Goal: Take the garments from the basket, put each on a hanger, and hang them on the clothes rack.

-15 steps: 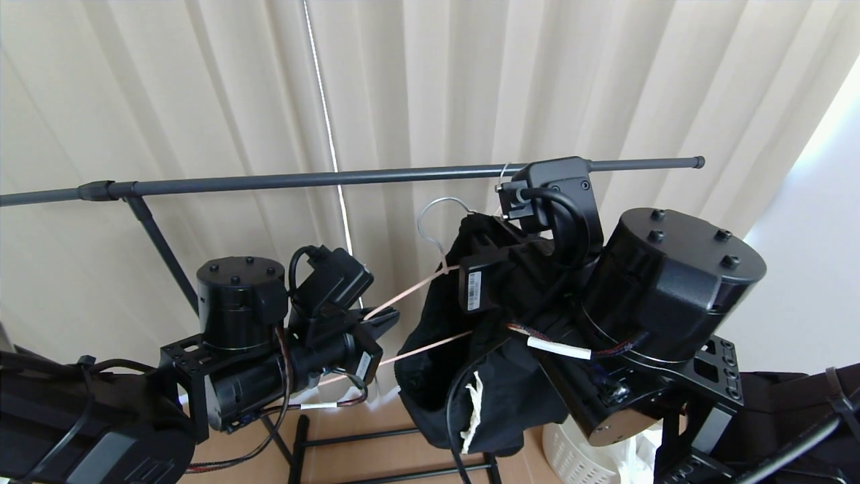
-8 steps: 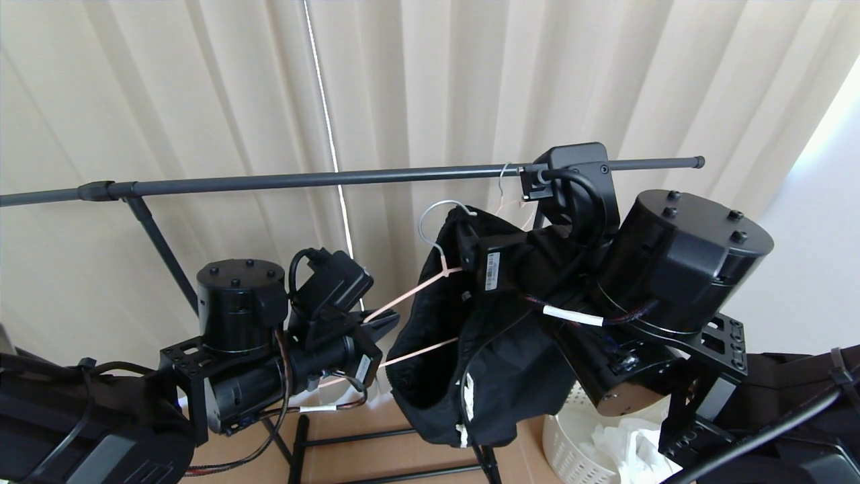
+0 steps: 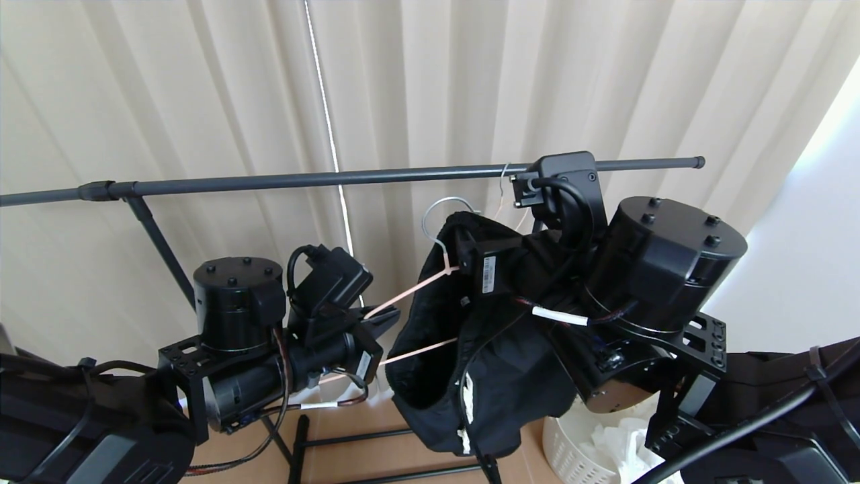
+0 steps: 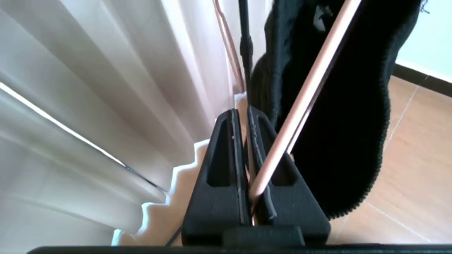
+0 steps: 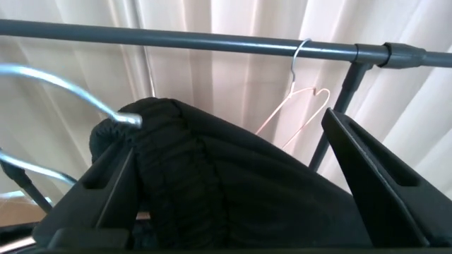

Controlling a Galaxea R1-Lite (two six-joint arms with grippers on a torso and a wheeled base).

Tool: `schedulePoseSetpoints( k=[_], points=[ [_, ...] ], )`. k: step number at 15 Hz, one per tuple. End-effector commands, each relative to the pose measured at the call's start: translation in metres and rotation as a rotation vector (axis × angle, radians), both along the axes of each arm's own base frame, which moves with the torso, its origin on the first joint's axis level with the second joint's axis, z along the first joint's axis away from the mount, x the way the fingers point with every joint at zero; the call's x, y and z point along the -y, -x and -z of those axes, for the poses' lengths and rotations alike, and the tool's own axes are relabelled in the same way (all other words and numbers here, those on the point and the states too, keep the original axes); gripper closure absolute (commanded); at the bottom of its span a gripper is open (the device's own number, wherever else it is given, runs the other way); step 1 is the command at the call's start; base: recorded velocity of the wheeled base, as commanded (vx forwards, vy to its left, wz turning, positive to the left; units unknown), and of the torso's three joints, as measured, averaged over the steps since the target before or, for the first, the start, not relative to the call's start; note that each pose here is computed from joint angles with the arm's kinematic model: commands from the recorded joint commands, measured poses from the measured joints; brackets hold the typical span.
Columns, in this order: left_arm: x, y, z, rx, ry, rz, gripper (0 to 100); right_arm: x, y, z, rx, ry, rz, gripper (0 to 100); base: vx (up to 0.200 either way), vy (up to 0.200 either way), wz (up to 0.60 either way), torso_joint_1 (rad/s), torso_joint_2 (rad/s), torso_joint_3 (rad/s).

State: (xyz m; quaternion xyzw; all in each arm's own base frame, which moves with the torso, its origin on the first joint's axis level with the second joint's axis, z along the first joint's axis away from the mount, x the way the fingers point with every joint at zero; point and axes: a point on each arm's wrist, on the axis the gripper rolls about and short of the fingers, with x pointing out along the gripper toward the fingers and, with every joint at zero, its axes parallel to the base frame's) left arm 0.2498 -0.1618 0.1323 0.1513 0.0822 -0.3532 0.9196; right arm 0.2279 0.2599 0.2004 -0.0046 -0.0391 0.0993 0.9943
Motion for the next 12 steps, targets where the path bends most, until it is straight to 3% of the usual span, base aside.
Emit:
schedulePoseSetpoints(
  k=[1, 12],
  points=[
    [0.0, -0.001, 0.0, 0.001, 0.003, -0.004, 100, -0.003, -0.002, 0.007, -0.013, 0.015, -0.002, 0, 0.0, 0.0, 0.0, 0.0, 0.0, 0.0],
    [-0.002, -0.016, -0.004, -0.021, 0.068, -0.055, 100, -0.002, 0.001, 0.004, -0.009, 0.01, -0.003, 0, 0.0, 0.0, 0.0, 0.0, 0.0, 0.0]
  ],
)
